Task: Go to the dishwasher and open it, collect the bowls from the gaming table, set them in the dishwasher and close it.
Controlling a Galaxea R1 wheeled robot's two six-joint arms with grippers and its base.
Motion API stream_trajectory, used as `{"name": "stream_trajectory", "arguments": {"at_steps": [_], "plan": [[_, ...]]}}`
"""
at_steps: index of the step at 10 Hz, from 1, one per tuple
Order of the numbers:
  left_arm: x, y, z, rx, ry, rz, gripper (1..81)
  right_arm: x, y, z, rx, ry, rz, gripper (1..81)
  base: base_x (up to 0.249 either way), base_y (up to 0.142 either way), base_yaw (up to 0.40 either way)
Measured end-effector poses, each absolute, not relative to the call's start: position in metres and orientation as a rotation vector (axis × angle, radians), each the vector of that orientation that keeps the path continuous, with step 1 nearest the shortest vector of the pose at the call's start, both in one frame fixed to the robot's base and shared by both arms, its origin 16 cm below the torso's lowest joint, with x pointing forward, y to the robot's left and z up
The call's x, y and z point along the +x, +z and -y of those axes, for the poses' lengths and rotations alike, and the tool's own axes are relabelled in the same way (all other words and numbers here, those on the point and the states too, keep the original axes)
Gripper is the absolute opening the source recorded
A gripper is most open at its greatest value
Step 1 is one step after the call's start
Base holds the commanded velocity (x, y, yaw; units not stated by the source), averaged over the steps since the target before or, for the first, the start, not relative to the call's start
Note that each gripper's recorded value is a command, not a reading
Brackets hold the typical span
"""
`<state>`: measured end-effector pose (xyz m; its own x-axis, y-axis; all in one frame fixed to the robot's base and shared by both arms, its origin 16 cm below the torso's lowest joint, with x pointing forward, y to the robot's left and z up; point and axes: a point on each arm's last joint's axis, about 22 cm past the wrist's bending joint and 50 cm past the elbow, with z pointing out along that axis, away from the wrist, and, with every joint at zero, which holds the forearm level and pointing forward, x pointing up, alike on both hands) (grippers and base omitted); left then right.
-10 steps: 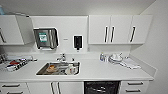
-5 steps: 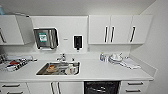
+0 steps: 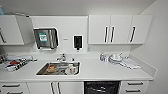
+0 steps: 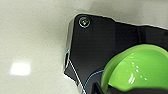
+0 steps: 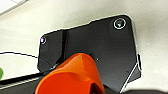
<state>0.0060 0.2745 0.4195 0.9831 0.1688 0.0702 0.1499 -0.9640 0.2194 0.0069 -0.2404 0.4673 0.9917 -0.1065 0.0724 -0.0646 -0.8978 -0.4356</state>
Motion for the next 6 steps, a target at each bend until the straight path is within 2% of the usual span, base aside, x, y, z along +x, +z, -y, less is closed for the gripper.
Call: {"name": "stream_trajectory", "arguments": {"at_steps": [1,3,6], "plan": [[0.011,0.422,-0.27,2.887,0.157,-0.256,1.0,0.007,0.467,0.243,-2.691,-0.131,-0.122,1.0,0.0,0.0,0.0],[0.027,0.43,-0.275,2.842,0.271,-0.194,1.0,0.007,0.469,0.244,-2.688,-0.13,-0.121,1.0,0.0,0.0,0.0],[0.046,0.436,-0.28,2.825,0.33,-0.157,1.0,0.006,0.478,0.253,-2.675,-0.131,-0.121,1.0,0.0,0.0,0.0]]}}
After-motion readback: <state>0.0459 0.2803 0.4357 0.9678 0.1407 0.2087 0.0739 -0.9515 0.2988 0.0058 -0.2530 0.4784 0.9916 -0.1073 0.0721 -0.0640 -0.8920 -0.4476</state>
